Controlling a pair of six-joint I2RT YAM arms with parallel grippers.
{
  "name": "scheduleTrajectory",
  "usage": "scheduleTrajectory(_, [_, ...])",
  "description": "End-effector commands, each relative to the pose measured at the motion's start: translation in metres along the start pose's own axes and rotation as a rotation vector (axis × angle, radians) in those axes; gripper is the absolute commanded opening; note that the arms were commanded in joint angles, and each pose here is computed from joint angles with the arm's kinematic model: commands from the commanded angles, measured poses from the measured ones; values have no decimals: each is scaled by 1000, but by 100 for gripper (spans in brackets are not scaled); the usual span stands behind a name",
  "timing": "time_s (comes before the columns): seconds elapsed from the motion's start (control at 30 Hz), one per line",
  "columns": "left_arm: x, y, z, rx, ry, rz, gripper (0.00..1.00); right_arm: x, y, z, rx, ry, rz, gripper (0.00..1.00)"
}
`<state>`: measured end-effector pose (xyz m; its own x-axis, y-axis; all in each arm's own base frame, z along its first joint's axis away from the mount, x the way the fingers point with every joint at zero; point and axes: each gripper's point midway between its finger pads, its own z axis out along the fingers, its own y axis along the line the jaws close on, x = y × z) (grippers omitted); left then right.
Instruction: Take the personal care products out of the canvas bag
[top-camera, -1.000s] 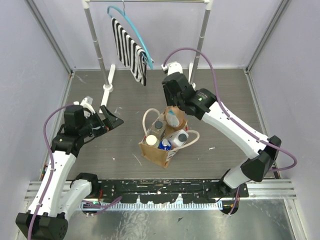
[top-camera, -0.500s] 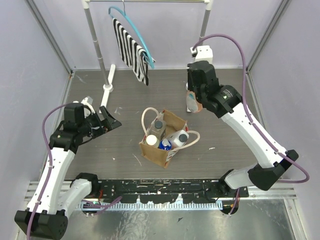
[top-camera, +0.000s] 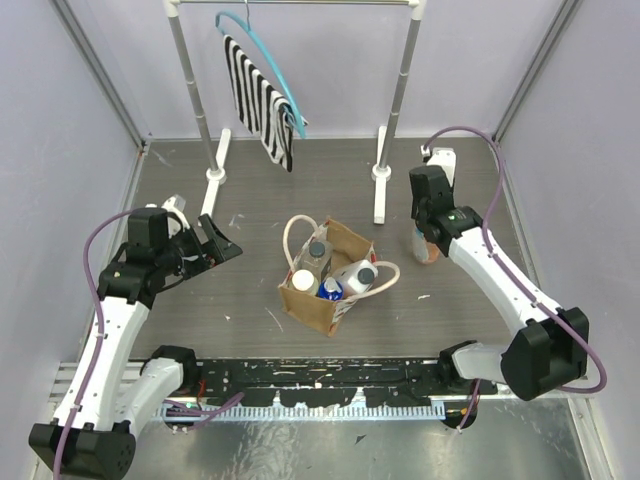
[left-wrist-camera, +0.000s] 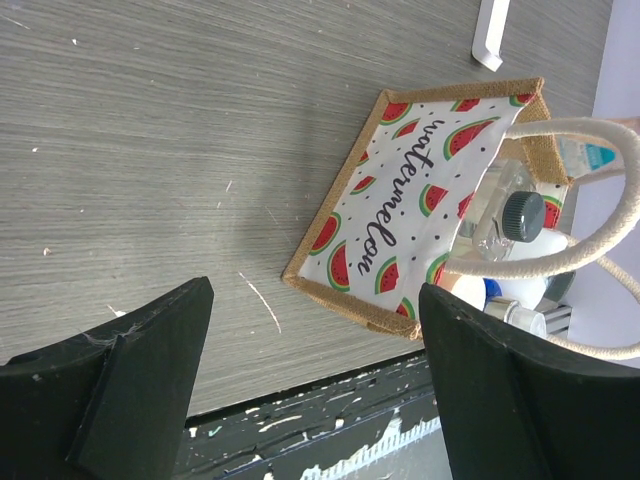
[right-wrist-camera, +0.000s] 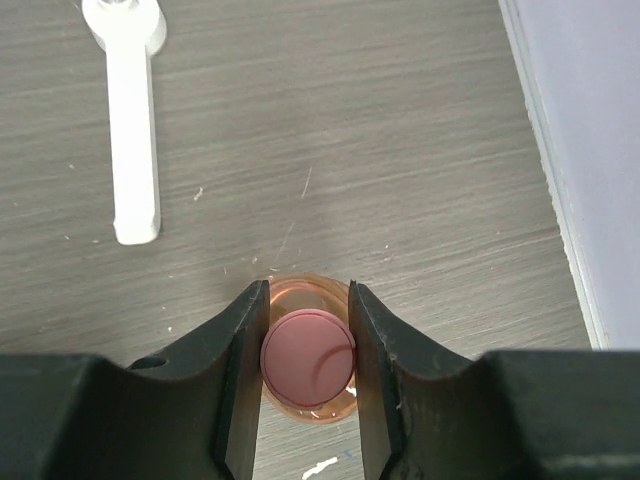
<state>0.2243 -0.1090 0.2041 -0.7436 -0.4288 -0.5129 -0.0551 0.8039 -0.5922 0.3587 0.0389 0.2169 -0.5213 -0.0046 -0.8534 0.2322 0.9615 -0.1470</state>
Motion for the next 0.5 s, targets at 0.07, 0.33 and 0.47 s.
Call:
scheduleTrajectory(0.07, [6,-2,-2,21,19,10,91,-66,-8,-14,-3,-271,229,21])
scheduleTrajectory(0.33, [8,-1,-6,18,11,8,91,-58,-22,-21,49,-264,235,94])
scheduleTrajectory(0.47, [8,-2,-4,21,16,-1,91,-78,-15,-63,22,-325,166,100])
